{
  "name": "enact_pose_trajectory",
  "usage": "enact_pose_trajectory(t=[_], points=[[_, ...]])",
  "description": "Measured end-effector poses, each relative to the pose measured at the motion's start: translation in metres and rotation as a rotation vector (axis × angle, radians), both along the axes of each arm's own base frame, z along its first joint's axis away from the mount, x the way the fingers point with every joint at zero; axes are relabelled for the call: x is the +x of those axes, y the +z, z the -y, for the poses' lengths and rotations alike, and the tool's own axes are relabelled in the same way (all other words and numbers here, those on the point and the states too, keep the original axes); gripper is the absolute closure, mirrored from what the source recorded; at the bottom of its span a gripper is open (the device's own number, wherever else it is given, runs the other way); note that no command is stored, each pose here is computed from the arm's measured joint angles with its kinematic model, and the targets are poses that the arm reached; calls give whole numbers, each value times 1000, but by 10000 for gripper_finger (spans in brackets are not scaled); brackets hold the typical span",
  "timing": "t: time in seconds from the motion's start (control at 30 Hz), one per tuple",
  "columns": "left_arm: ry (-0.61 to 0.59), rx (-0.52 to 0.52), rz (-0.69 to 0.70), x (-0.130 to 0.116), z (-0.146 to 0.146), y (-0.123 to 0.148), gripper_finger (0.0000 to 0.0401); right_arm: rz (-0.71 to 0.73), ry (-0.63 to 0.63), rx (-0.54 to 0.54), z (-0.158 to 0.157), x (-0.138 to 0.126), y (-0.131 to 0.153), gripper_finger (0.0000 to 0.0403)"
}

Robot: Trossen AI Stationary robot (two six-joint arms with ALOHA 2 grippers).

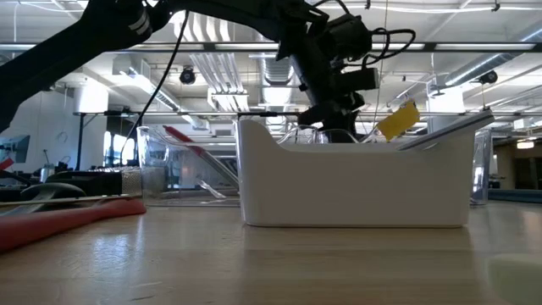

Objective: Pick & Place Kitchen Items
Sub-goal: Put the yellow spatula into the right transparent bin, then put the green table knife into the white bin

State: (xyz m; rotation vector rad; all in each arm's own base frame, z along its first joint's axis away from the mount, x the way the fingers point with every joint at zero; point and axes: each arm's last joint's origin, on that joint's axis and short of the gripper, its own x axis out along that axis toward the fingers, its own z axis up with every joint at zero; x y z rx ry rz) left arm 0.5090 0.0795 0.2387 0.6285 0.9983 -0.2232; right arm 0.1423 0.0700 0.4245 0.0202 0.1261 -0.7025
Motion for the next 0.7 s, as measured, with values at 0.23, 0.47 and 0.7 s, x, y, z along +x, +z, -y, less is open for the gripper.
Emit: enact_pose_trajectory(t=[0.23, 0.47, 0.7], points=[[2, 8, 46, 3, 0, 4, 376, 2, -1, 4, 0, 0, -1, 328], [19, 6, 95, 7, -2, 5, 318, 21, 0, 30, 0, 0, -1, 319], [36, -1, 95, 7, 6, 10, 273, 22, 2, 33, 0, 1, -1, 320]])
